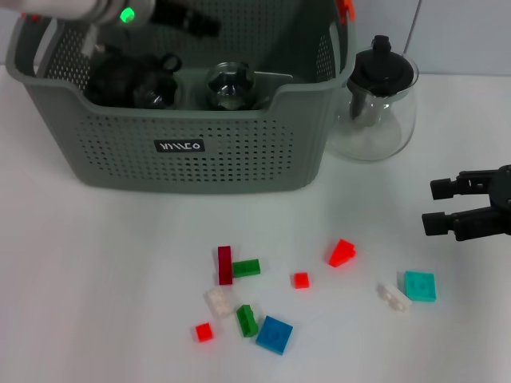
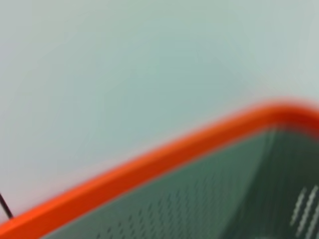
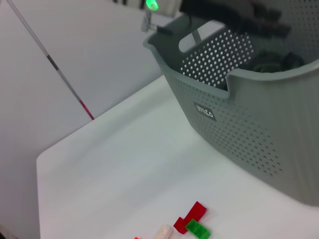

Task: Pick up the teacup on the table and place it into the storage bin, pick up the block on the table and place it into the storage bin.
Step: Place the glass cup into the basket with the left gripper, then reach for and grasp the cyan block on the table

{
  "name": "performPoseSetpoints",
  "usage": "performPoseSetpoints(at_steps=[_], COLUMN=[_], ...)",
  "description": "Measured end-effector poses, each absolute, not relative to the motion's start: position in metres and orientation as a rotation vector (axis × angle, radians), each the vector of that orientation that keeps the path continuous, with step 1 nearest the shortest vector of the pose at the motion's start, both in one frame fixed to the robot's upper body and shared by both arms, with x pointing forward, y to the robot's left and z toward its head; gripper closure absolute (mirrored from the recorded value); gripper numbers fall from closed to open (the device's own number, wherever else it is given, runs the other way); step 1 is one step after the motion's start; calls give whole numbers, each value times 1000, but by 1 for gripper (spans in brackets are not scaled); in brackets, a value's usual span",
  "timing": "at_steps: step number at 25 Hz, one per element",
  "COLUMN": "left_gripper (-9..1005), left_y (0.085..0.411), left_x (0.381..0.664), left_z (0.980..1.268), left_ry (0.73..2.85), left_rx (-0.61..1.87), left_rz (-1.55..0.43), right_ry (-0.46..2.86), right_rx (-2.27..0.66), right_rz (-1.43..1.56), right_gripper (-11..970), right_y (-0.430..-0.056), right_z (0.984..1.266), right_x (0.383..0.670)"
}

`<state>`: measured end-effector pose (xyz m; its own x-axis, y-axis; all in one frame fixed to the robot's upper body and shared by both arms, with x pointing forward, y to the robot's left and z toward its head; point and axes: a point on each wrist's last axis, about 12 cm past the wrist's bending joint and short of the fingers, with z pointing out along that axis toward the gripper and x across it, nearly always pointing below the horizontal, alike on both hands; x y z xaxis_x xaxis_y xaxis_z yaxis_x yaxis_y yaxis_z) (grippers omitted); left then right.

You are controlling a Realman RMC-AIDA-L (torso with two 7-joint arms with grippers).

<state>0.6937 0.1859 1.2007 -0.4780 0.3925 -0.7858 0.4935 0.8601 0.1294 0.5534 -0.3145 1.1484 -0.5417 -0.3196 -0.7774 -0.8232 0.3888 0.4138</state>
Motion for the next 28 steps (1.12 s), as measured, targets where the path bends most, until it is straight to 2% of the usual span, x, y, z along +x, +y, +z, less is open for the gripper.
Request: performPoseSetpoints(at_steps=[2, 5, 8, 11, 15, 18, 28], left_gripper=[428, 359, 291, 241, 226, 214, 168], left_y=[196, 210, 224, 240, 249, 248, 255], left_x=[686, 670, 646, 613, 566, 540, 507], left_z=[1218, 1236, 1249, 1252, 1234, 1209, 1134], left_ry=[2091, 2013, 1891, 1740, 1609, 1565, 1513], left_rx=[566, 513, 569, 728, 1027, 1116, 1110], left_rz=[-263, -486, -711, -930, -1121, -1186, -1187], right_ry=[2045, 2038, 2043, 2044, 2063, 2097, 2303], right_rx=[-982, -987, -998, -1028, -1092, -1145, -1345], right_rz=[1087, 1079, 1066, 1063, 1052, 1021, 786], right_gripper=[28, 28, 28, 28, 29, 29, 29], right_y=[-315, -317, -320, -323, -327, -329, -313], right_z=[1149, 1150, 1152, 1155, 1157, 1160, 1172], right_x=[553, 554, 555, 554, 551, 552, 569])
